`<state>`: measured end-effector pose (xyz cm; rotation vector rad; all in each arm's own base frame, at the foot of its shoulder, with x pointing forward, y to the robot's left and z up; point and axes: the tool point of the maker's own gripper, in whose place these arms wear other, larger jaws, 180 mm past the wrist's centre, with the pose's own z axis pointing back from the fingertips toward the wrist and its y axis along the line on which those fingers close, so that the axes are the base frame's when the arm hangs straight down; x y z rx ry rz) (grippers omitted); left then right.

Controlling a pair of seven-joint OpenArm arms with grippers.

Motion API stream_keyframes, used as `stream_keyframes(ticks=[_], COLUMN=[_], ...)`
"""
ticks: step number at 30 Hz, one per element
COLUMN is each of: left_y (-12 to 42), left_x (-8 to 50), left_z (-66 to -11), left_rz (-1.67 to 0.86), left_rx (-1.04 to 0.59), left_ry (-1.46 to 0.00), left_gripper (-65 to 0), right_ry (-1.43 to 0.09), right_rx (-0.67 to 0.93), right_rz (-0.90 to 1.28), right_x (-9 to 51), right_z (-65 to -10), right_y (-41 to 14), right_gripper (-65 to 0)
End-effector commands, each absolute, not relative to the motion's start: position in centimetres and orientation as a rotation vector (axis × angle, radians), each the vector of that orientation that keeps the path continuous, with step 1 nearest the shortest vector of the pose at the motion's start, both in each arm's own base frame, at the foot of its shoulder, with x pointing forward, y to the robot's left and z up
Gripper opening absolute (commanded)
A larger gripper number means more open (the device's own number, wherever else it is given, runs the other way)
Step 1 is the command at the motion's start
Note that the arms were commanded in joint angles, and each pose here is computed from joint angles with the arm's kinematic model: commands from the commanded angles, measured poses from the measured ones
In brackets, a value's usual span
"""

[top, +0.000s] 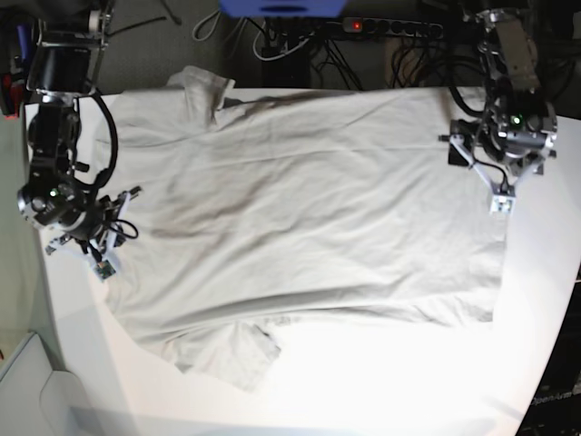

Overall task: Layout the t-shirt on the table in an organized manner, then fold the t-shirt properly
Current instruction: 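Release and move both grippers to the shirt's collar-end corners, then grasp the collar-end corners of the shirt with both grippers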

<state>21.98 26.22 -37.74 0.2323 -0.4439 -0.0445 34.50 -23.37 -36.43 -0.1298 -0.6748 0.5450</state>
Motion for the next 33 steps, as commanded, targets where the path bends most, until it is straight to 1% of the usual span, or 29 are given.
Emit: stream_keyframes(ticks=[1,3,6,10,15,19,24,33], left_y=[27.4,28.0,28.7,29.0,29.0,29.1,29.2,29.0], left_x=[21.5,20.0,18.5,17.6,17.3,18.1,18.4,22.6], left_z=[-37.0,-37.7,-38.2,-38.7,-40.6,-41.8,-44.2,-46.5], left_rz=[-0.025,0.010,0.040,0.038,0.058,0.070,0.101,0.157], left_rx=[0.269,0.270,0.278,0.283,0.257,0.235,0.202,0.135], left_ry=[-0.451,-0.423,-0.428,-0.443,-0.420,-0.435,-0.388,-0.423], left_gripper=[-12.3,-9.6,-9.5,-9.4,-9.6,-9.7,-9.7,-9.7], right_ry=[-0.687,-0.689,-0.690,-0.681,-0.666,-0.654,-0.643,-0.638], right_rx=[-0.153,-0.153,-0.158,-0.158,-0.157,-0.166,-0.177,-0.180], right_rz=[0.551,0.563,0.583,0.601,0.603,0.581,0.550,0.549], right_x=[34.3,33.4,32.1,30.6,30.0,29.4,28.8,28.7], right_z=[-35.7,-35.7,-35.6,-35.8,-36.2,-36.4,-36.6,-36.7], right_y=[-23.8,-23.3,-22.7,-22.3,-22.3,-23.2,-24.2,-24.4], right_gripper=[-59.0,-54.4,-48.5,-44.1,-43.7,-43.9,-43.9,-43.9])
